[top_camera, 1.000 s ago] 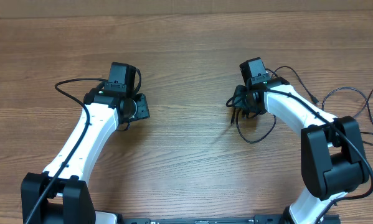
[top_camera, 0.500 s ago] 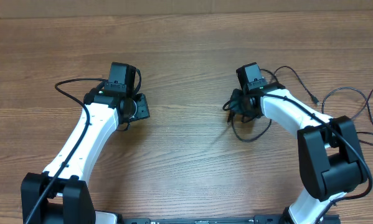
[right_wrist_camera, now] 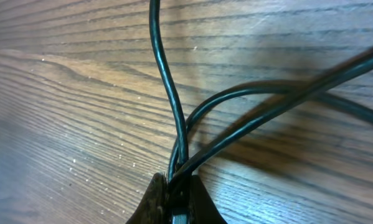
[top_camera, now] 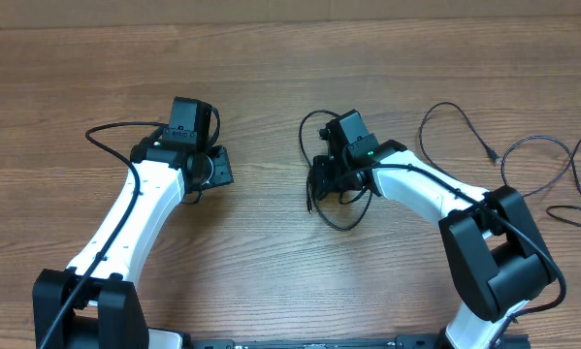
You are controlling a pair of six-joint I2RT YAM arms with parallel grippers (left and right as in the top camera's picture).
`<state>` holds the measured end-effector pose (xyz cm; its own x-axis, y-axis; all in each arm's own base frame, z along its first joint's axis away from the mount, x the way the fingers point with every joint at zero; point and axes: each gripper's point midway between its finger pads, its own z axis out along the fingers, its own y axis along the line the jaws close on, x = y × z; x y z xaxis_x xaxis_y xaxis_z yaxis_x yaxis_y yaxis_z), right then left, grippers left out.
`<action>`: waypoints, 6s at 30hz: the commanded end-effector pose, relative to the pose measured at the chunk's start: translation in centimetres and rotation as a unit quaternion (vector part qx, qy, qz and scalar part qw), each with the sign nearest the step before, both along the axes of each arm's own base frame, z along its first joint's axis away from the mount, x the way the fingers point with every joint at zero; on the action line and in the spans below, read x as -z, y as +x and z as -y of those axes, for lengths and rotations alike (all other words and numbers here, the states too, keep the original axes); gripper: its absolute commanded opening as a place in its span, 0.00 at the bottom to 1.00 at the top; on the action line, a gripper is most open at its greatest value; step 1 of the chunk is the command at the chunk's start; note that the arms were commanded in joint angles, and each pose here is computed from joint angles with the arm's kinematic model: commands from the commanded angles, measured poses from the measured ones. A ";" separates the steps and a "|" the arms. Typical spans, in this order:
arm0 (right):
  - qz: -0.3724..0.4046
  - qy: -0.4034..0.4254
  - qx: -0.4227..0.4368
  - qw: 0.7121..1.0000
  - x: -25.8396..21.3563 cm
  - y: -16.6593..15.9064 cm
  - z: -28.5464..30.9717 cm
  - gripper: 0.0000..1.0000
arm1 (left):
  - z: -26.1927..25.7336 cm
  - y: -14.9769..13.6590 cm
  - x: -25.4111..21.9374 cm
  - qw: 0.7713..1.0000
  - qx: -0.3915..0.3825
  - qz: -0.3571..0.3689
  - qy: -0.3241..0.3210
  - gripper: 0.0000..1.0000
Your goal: Untangle cables
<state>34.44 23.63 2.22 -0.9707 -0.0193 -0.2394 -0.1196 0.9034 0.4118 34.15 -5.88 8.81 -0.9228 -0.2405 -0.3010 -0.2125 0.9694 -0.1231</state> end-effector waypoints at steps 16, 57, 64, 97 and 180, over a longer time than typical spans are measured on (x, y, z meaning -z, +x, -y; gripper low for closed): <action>0.107 -0.140 0.137 0.975 -14.9 8.5 11.5 0.04 | 0.3 0.2 0.0 1.000 0.016 0.000 0.001 0.55; 0.096 -0.084 0.080 0.989 -24.2 6.3 18.0 1.00 | -1.1 3.3 -6.1 0.997 0.034 0.060 0.040 1.00; 0.004 -0.139 0.127 0.982 -19.8 3.6 18.3 1.00 | -3.8 -2.7 -5.4 0.997 -0.001 -0.076 0.034 1.00; 0.327 -0.081 0.198 0.920 -26.0 -12.1 21.4 1.00 | -5.4 -15.2 -17.5 0.939 -0.014 0.344 0.012 1.00; 0.598 -0.042 0.115 0.792 -14.9 -10.2 19.2 1.00 | -5.6 -18.7 -12.9 0.973 -0.010 0.231 0.019 1.00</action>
